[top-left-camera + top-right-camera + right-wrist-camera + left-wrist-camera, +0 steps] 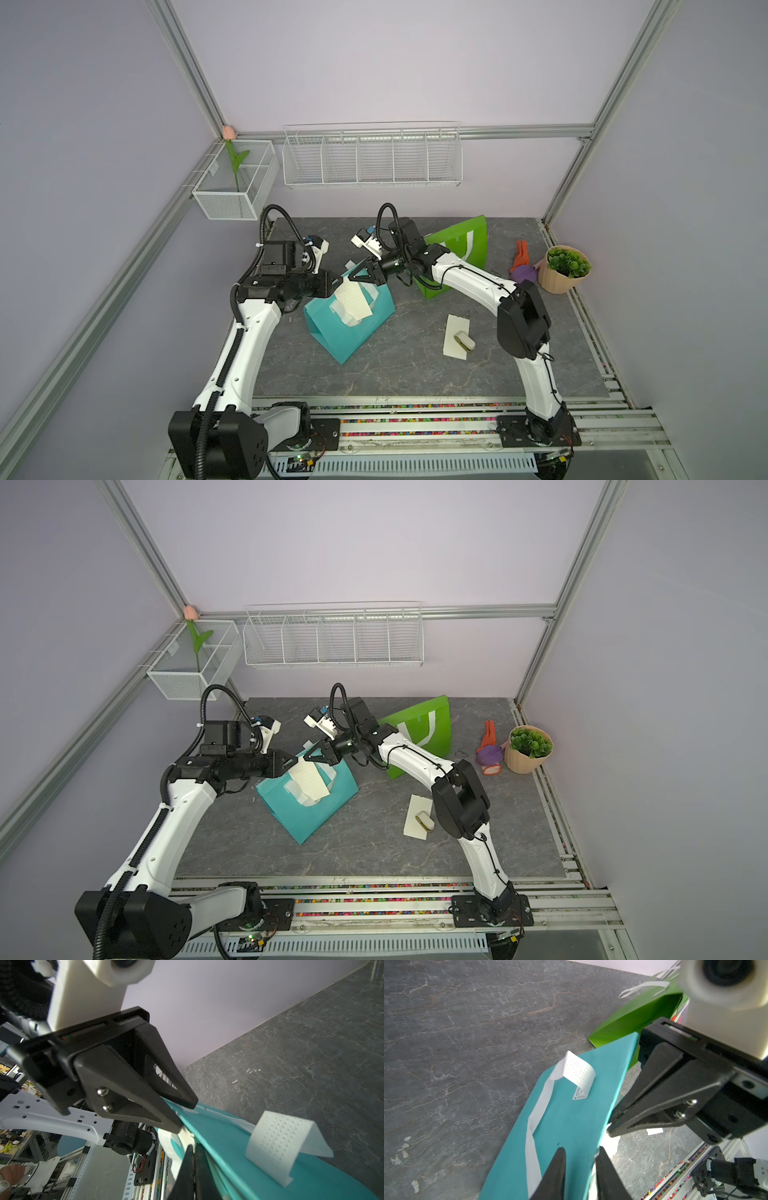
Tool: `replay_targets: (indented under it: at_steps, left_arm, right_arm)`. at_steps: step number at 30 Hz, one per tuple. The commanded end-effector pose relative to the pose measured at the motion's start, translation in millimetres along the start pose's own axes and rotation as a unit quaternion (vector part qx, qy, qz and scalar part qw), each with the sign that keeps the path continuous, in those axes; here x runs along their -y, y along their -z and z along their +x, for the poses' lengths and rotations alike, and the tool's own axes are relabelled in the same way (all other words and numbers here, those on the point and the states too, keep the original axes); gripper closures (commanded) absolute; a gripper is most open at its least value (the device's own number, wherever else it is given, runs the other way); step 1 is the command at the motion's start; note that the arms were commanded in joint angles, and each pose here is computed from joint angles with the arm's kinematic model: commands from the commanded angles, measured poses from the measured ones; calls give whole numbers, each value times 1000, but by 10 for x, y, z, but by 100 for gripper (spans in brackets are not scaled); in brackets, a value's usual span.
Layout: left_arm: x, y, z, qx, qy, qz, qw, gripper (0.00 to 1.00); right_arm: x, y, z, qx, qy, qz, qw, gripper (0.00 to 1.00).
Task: Staple the receipts to the bags
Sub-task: Hold the receipt from the takeout bag.
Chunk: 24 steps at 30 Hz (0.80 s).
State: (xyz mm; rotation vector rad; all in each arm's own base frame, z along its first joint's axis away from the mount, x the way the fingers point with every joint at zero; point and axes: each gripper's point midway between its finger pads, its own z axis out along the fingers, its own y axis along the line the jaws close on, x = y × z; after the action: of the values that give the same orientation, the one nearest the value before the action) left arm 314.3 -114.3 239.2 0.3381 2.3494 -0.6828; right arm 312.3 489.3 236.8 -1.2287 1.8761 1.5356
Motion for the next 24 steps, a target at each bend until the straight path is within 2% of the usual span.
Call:
replay_targets:
  at_steps: [1, 3, 5, 7, 11, 14, 20, 24]
  left_arm:
    - [-24, -29, 91, -17, -3, -5, 1000, 79]
    - [-14, -19, 88, -16, -3, -4, 1000, 75]
    - [1, -10, 87, -14, -5, -2, 1000, 60]
    - [16, -9, 84, -12, -6, 2, 1000, 58]
    - [19, -16, 85, -13, -8, 4, 1000, 63]
    - [9, -26, 85, -14, -7, 2, 1000, 71]
    - [22, -32, 85, -15, -10, 3, 1000, 69]
    - [27, -45, 89, -17, -10, 5, 1000, 72]
  right_arm:
    - [-45, -14, -56, 5, 20, -2, 1000, 93]
    - [-57, 4, -86, 10, 23, 1, 1000, 93]
    - [-72, 17, -120, 15, 29, 4, 999, 93]
    - [-79, 26, -138, 16, 31, 5, 999, 93]
    - [-70, 25, -141, 9, 35, 9, 999, 93]
    - [-75, 18, -128, 6, 38, 9, 999, 93]
    - [-97, 21, -125, -2, 47, 15, 999, 93]
    - [-109, 3, -135, -4, 54, 18, 998, 93]
